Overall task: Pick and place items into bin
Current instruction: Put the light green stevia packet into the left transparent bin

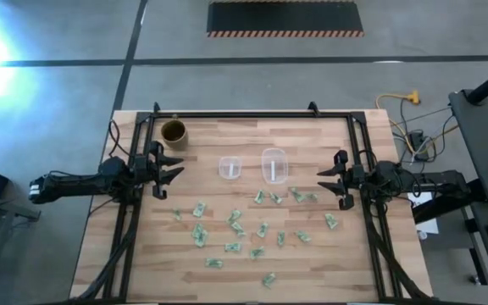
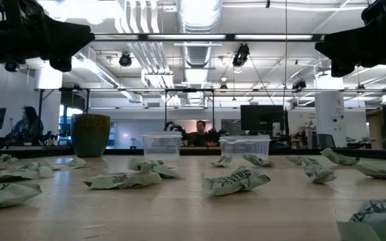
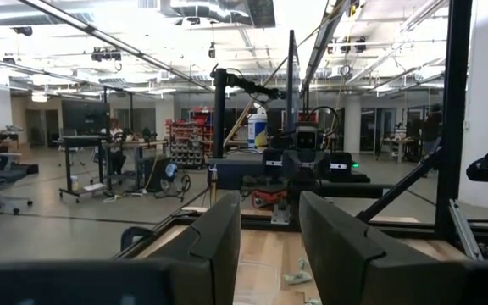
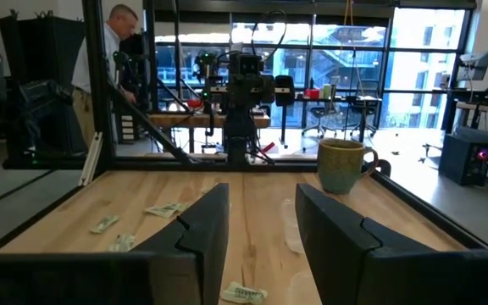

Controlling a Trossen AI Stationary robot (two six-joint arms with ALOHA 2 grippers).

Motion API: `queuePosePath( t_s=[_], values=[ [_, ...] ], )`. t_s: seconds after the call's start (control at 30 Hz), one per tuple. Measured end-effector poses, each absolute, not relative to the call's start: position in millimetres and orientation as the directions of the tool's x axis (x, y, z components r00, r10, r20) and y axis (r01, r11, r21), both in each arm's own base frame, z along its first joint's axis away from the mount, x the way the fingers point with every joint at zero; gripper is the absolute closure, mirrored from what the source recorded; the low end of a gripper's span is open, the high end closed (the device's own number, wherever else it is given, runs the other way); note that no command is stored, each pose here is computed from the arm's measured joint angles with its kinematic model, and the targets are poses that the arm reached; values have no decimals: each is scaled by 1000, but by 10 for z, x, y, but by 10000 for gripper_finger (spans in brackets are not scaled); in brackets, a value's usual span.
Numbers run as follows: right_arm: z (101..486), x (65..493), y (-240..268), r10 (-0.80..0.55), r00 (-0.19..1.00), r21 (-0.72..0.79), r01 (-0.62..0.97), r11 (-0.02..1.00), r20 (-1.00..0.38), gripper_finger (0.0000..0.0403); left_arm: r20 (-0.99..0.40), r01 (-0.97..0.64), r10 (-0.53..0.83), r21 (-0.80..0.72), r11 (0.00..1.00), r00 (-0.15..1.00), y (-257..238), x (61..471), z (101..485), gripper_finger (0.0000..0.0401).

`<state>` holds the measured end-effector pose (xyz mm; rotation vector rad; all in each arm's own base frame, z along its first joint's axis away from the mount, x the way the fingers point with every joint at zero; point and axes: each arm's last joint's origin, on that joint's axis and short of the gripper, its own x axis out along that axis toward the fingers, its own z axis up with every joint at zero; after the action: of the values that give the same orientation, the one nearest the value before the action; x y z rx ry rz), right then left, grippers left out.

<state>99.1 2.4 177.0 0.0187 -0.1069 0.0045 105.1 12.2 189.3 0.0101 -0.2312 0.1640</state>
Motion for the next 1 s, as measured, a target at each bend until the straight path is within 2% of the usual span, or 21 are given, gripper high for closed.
queuePosePath(
  t_s=[0.7, 0.83, 1.0],
  values=[
    [1771, 992, 24, 4, 994, 29, -7, 1000, 108, 275, 231, -163, 161, -9, 987, 960, 122, 1050, 1894, 294],
    [1771, 992, 24, 4, 994, 28, -7, 1000, 108, 275, 267, -161, 159, -13, 987, 951, 120, 1040, 1935, 294],
    [1785, 990, 24, 5, 992, 18, -7, 1000, 124, 275, 282, -93, 94, -16, 995, 955, 102, 1042, 1959, 294]
  ],
)
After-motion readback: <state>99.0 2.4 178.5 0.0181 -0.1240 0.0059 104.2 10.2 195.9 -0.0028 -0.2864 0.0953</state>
